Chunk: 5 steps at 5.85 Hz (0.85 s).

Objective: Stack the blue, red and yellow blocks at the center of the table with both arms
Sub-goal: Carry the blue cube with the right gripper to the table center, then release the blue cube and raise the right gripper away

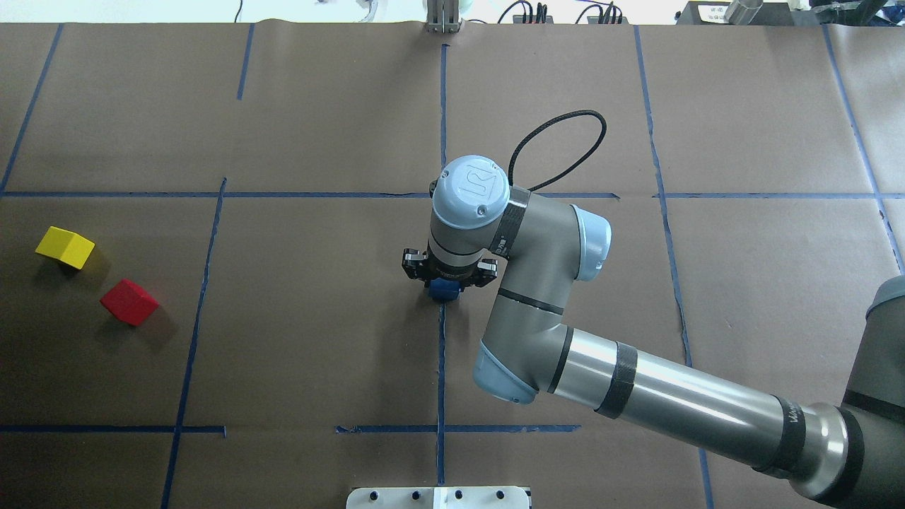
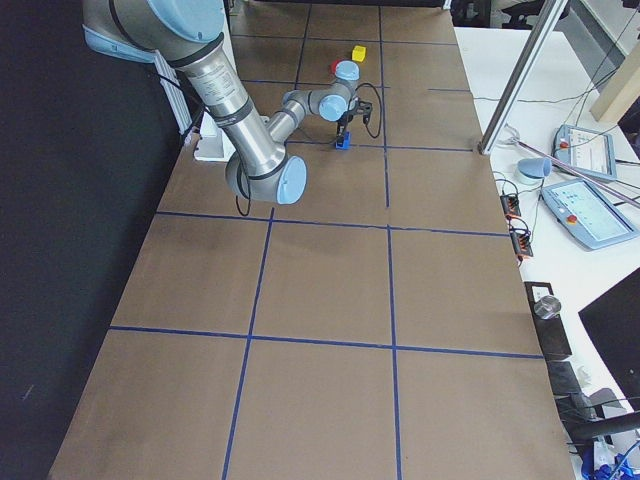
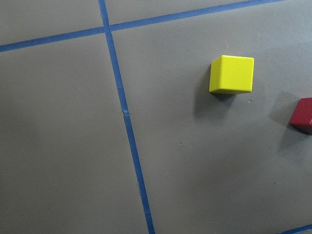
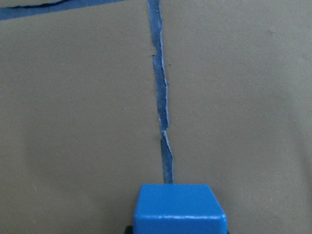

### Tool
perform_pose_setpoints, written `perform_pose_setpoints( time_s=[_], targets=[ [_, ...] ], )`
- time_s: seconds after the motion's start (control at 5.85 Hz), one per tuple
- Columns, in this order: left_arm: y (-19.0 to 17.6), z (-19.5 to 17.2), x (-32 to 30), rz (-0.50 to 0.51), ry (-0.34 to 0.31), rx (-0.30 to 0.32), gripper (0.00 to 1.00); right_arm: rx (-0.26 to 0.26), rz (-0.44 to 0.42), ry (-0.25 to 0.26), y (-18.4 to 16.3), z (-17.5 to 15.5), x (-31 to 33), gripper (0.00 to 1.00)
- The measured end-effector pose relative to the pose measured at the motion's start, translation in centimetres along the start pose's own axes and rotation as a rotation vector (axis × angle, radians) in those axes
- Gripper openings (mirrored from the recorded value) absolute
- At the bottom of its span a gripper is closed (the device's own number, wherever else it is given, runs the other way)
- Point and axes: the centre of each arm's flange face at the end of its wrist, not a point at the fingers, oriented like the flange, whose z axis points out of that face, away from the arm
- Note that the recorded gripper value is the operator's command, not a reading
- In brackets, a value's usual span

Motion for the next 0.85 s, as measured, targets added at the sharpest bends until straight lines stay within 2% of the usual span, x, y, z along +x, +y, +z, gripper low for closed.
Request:
perform_pose_setpoints(
  time_s=[0.17, 0.34, 0.51, 0.68, 0.85],
  targets=[
    [0.0, 0.0, 0.1, -0.002, 0.004, 0.001, 1.00, 0.035, -0.007, 0.012, 0.3, -0.1, -0.2, 1.00],
    [-0.1, 0.0, 0.3, -0.004, 0.024, 0.004, 1.00, 0.050, -0.015, 0.000, 0.7, -0.9, -0.5, 1.00],
    [-0.4, 0.2, 1.0, 0.003, 0.066, 0.005, 1.00, 0.062, -0.017, -0.026, 0.8, -3.5, -0.2, 1.00],
    [-2.1, 1.2, 3.1, 0.053, 0.106, -0.014, 1.00, 0.062, -0.002, -0.054, 0.1, -7.5, 2.1, 1.00],
    [-4.8, 2.9, 6.8, 0.103, 0.127, -0.045, 1.00, 0.037, 0.025, -0.074, -1.3, -10.9, 6.7, 1.00]
  ],
)
